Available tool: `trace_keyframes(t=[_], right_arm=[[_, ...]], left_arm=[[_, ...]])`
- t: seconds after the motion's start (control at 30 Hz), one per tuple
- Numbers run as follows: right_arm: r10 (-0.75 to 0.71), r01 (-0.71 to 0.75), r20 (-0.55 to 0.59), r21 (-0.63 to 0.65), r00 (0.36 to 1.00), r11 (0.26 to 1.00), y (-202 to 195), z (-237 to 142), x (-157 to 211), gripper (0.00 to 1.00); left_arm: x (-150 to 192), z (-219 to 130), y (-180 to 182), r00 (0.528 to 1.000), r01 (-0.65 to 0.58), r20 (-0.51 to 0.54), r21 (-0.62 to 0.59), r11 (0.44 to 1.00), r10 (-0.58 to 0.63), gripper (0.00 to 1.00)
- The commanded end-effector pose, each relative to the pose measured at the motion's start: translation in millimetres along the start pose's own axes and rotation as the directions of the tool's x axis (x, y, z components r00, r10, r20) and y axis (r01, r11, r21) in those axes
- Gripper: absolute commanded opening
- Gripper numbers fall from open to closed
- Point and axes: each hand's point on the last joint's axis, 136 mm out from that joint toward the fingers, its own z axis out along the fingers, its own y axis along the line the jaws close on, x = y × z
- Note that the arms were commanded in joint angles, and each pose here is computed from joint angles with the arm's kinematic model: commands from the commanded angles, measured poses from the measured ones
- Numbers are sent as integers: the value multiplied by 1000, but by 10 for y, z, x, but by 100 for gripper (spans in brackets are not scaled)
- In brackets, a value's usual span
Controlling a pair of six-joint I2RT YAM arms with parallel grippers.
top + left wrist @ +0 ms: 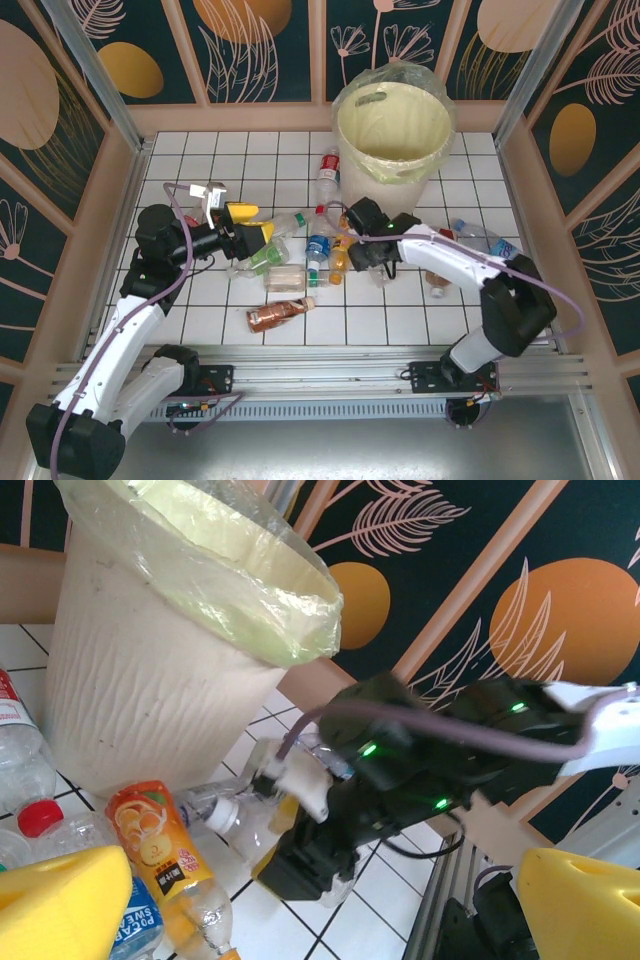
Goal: Put the plastic bottles in the bin
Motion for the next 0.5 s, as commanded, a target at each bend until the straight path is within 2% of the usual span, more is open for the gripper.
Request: trace_keyframes(t=[0.0,0.2,0.47], right_arm=[[11,20,178,-173,984,985,259,-532,-423,57],[56,95,382,-365,923,926,472,-1207,-923,57],[127,158,590,-407,797,899,341,-1942,-1559,58]], left_arm=[[-110,-16,-156,998,-55,26,49,997,54,99],[-142,-68,-279,995,-84,58,90,992,79,99],[-155,-93,-379,993,-101,69,131,986,92,99]])
